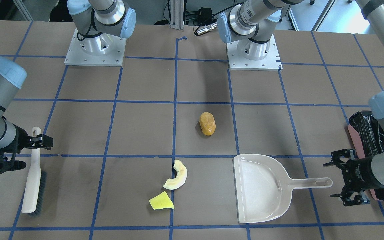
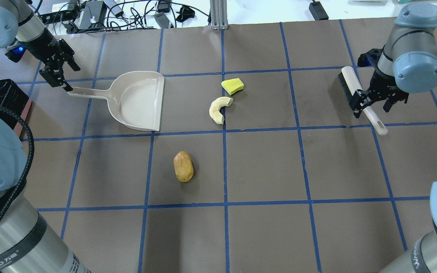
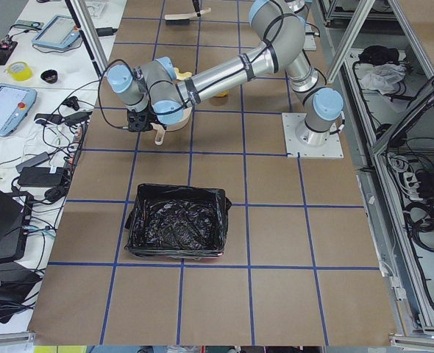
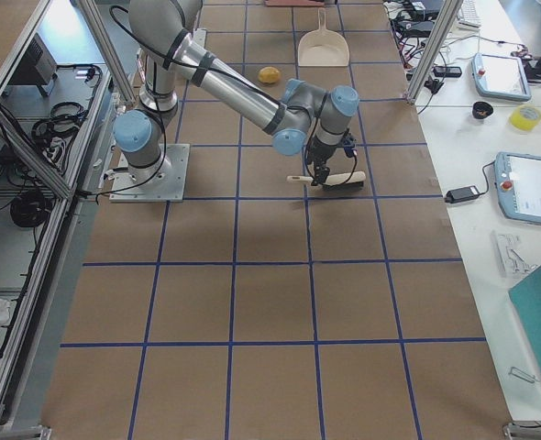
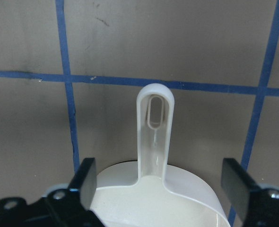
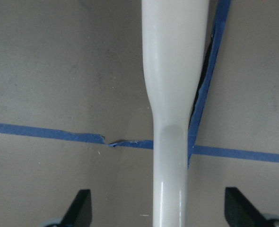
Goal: Sweep and dump trash into bin
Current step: 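Grasp the dustpan handle with the left gripper while the right gripper grasps the brush handle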
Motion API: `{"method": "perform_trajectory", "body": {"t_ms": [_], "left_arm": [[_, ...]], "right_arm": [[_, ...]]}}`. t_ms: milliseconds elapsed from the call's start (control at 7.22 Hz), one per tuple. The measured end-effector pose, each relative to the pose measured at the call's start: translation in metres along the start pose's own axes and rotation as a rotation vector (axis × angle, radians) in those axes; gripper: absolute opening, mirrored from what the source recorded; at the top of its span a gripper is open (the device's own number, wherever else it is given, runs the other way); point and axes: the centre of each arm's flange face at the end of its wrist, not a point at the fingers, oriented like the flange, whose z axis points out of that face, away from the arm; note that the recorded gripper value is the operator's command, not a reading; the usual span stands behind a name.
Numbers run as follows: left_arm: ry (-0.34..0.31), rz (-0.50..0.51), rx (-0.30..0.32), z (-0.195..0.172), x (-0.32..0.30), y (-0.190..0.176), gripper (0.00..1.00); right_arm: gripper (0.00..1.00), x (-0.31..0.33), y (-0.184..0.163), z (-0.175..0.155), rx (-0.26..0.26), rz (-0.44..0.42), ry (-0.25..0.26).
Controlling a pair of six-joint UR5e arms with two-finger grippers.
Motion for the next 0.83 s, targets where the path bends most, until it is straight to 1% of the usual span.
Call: {"method": "perform_trajectory", "body": {"t_ms": [277,416,554,693,831], "left_arm": [[0.06,0.011,-0.014,0.013,-0.001,-0.013,0.95],[0.071,0.01,-0.014,0.012,-0.005,-0.014,0.95],[0.065,0.008,-0.015,0.015,-0.01,-0.014,0.95],[0.047,0.007,-0.021,0.025,-0.017,-0.012,0.95],[0.026,0.005,-0.027,0.036,-0.024,-0.011,0.94]], "right_arm": [[0.84,-0.002,0.003,0.004,-0.012,0.0,-0.004],[0.84,-0.002,0.004,0.005,-0.017,0.004,-0.006],[0.81,-0.003,0.005,0.006,-0.021,0.004,-0.008],[0.74,-0.003,0.007,0.009,-0.027,0.003,-0.011],[0.7,-0.004,0.008,0.013,-0.033,0.001,-0.014]]}}
